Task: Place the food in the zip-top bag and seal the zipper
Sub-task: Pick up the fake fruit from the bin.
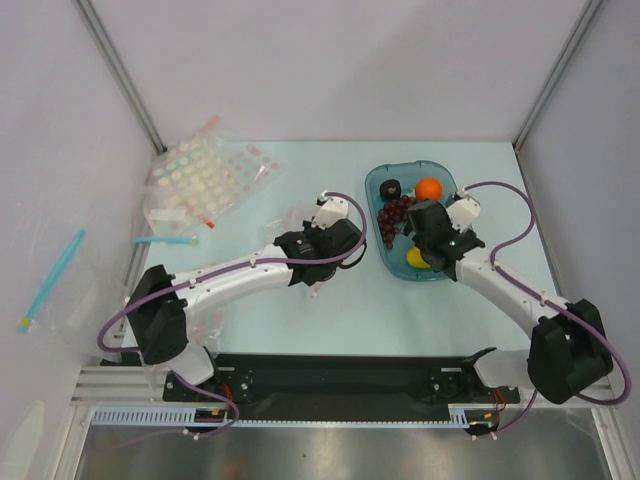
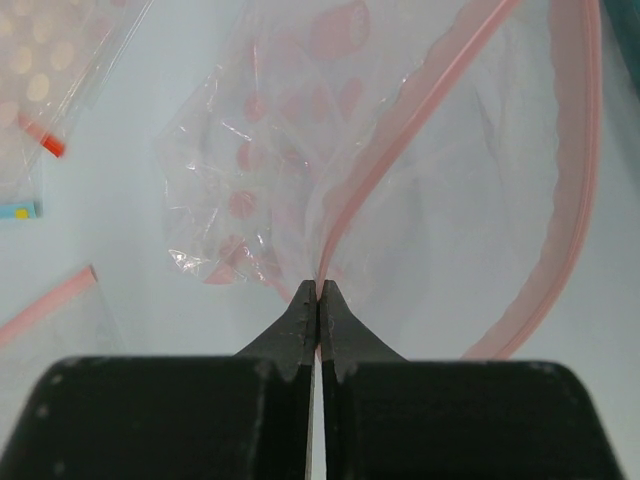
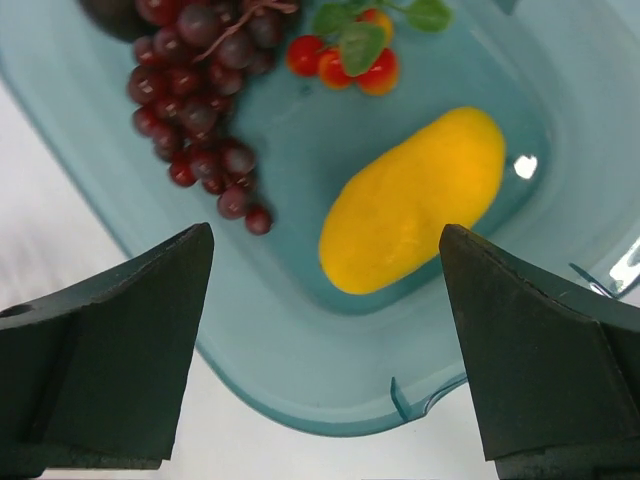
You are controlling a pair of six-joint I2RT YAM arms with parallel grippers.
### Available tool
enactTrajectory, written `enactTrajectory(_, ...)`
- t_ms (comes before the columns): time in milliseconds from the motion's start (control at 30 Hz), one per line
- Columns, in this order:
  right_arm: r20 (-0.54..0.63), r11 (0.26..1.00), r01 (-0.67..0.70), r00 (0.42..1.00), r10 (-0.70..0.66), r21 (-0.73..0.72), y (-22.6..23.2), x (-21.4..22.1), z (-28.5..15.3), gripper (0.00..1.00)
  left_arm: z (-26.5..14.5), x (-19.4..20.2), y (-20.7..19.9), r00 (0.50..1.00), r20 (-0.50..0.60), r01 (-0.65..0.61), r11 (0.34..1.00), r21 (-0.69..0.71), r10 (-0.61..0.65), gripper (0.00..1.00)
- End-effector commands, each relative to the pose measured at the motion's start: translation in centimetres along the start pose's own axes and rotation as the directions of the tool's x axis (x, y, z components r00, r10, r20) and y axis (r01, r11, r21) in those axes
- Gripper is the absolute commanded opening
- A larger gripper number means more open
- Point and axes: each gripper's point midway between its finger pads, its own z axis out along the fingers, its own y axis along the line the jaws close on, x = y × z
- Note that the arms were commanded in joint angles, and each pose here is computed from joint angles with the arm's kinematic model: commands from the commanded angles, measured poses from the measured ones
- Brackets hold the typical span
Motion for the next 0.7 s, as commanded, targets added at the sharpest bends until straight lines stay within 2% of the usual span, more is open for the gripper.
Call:
enactTrajectory(0, 0.038, 0.977, -0.062, 0.998, 0.055, 0.203, -2.6, -1.0, -0.1, 1.0, -0.5, -1.3, 0.3, 0.999, 0.03, 0.029, 1.0, 0.008, -0.029, 0.01)
enactTrajectory(167, -0.037, 0.967, -0.048, 0.998, 0.059, 0.251, -3.4, 0.5, 1.4, 1.0, -0.5, -1.3, 0.4, 0.999, 0.029, 0.028, 1.0, 0.007, -0.028, 0.0)
enactTrajectory(367, -0.11, 0.961, -0.11, 0.984, 0.141, 0.253, -4.6, 1.8, 3.0, 1.0, -0.4, -1.3, 0.3, 0.999, 0.027, 0.026, 1.0, 0.004, -0.026, 0.0)
enactTrajectory(533, -0.223, 0.957, -0.199, 0.943, 0.246, 0.213, -5.2, 4.3, 5.2, 0.99, -0.4, -1.2, 0.3, 0.999, 0.026, 0.022, 1.0, 0.0, -0.022, 0.0)
enactTrajectory(667, -0.272, 0.959, -0.193, 0.931, 0.245, 0.206, -4.8, 5.5, 6.3, 0.98, -0.4, -1.2, 0.2, 0.999, 0.023, 0.022, 1.0, 0.0, -0.022, 0.0)
